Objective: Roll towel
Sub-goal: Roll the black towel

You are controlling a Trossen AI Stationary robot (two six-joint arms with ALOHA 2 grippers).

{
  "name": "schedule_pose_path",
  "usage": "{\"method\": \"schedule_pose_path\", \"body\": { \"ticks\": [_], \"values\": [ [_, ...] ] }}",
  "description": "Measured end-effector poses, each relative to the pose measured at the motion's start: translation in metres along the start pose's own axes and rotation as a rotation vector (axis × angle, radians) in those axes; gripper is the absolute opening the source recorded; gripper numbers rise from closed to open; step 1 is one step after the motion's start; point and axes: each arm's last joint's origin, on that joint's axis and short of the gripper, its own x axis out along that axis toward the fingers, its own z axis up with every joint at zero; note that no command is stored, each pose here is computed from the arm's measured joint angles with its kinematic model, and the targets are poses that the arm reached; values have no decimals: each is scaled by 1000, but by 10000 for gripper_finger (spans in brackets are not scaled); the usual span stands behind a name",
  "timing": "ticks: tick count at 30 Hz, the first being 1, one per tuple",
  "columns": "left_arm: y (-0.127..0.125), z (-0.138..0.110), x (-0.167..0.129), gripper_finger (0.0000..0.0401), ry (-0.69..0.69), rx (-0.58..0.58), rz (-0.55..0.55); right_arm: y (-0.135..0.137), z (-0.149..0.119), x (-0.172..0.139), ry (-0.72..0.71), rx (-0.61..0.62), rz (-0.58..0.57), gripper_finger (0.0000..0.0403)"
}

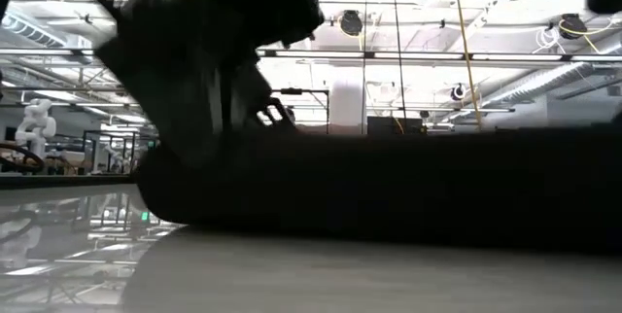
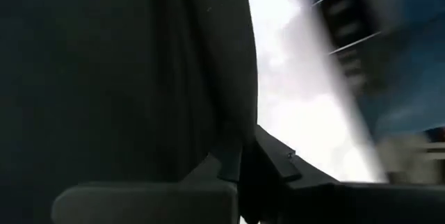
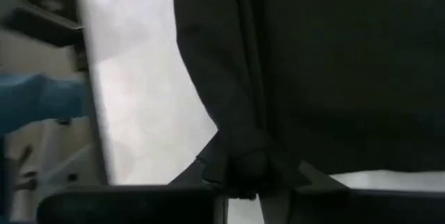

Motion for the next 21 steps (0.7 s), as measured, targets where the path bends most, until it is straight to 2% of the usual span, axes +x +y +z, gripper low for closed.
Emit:
{"method": "schedule_pose_path", "body": {
  "ticks": [3, 7, 14, 21],
  "values": [
    [-1, 6, -2, 17, -29, -89, -138, 5, -3, -3, -2, 17, 42, 32],
    [4, 12, -7, 17, -39, -207, -235, 9, -5, -6, 4, 58, 74, 33],
    [29, 9, -7, 17, 17, -517, -239, 10, -5, -6, 72, 165, 95, 38],
    [37, 3, 3, 17, 53, -623, -232, 12, -3, -6, 103, 307, 126, 38]
  ]
}}
